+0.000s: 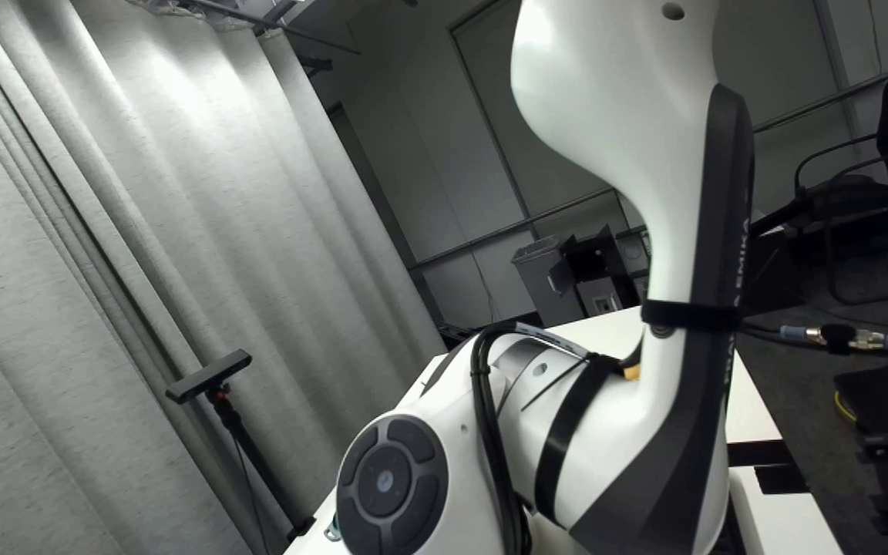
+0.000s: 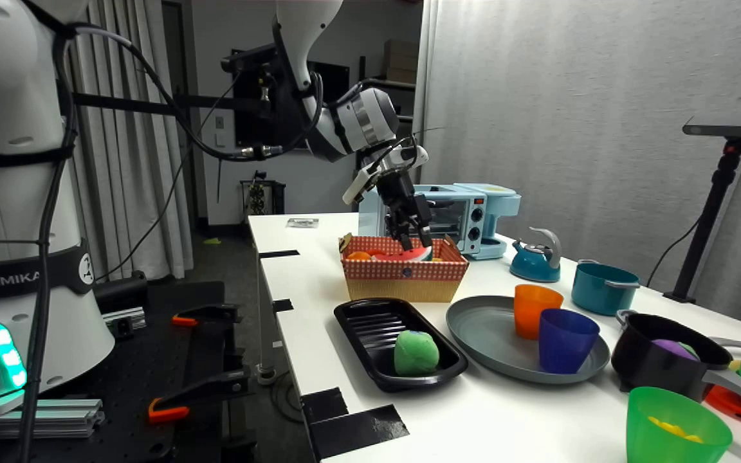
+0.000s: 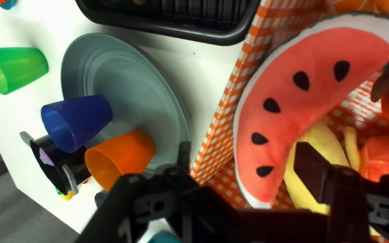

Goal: Put the pear plush toy on the oven tray

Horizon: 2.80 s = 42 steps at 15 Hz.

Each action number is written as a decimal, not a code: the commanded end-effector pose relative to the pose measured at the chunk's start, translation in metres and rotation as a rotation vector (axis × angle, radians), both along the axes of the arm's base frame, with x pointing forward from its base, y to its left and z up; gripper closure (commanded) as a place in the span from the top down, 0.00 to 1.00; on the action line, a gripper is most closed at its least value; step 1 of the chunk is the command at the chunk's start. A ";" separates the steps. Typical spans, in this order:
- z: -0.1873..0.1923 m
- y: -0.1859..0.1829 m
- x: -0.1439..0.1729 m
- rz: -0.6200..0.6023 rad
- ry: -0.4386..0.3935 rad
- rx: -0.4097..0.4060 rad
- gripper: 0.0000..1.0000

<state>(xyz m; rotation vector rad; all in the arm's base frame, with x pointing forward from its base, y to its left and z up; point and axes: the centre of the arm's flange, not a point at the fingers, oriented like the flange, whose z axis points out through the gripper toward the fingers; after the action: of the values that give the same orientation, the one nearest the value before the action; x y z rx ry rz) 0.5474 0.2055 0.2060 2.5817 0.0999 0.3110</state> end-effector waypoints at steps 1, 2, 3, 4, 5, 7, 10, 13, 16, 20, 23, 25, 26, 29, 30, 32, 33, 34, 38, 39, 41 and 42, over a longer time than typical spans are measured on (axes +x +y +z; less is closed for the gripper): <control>0.002 0.001 0.007 0.009 -0.024 0.007 1.00; 0.004 0.000 0.007 0.005 -0.032 0.009 1.00; 0.007 -0.002 0.008 -0.001 -0.039 0.014 1.00; 0.012 -0.004 0.008 -0.009 -0.051 0.018 1.00; 0.016 -0.006 0.009 -0.016 -0.060 0.022 1.00; 0.029 -0.013 0.011 -0.041 -0.077 0.036 1.00; 0.053 -0.030 0.011 -0.095 -0.129 0.056 1.00; 0.079 -0.058 0.011 -0.168 -0.187 0.083 1.00; 0.095 -0.088 0.005 -0.242 -0.228 0.098 1.00; 0.103 -0.121 -0.007 -0.315 -0.244 0.120 1.00; 0.102 -0.142 -0.015 -0.358 -0.243 0.146 1.00; 0.099 -0.155 -0.019 -0.385 -0.245 0.160 1.00; 0.098 -0.162 -0.022 -0.399 -0.248 0.166 1.00; 0.097 -0.177 -0.027 -0.433 -0.260 0.183 1.00; 0.097 -0.181 -0.028 -0.442 -0.264 0.187 1.00; 0.098 -0.188 -0.031 -0.458 -0.271 0.193 1.00; 0.091 -0.180 -0.017 -0.429 -0.243 0.161 1.00; 0.091 -0.182 -0.017 -0.431 -0.243 0.160 1.00; 0.088 -0.180 -0.017 -0.428 -0.238 0.160 1.00; 0.088 -0.180 -0.017 -0.428 -0.238 0.160 1.00; 0.088 -0.180 -0.018 -0.428 -0.238 0.160 1.00; 0.088 -0.180 -0.018 -0.428 -0.238 0.160 1.00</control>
<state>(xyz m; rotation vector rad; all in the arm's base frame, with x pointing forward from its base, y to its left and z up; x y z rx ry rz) 0.5299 0.0256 0.2944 2.6127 -0.5750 0.4739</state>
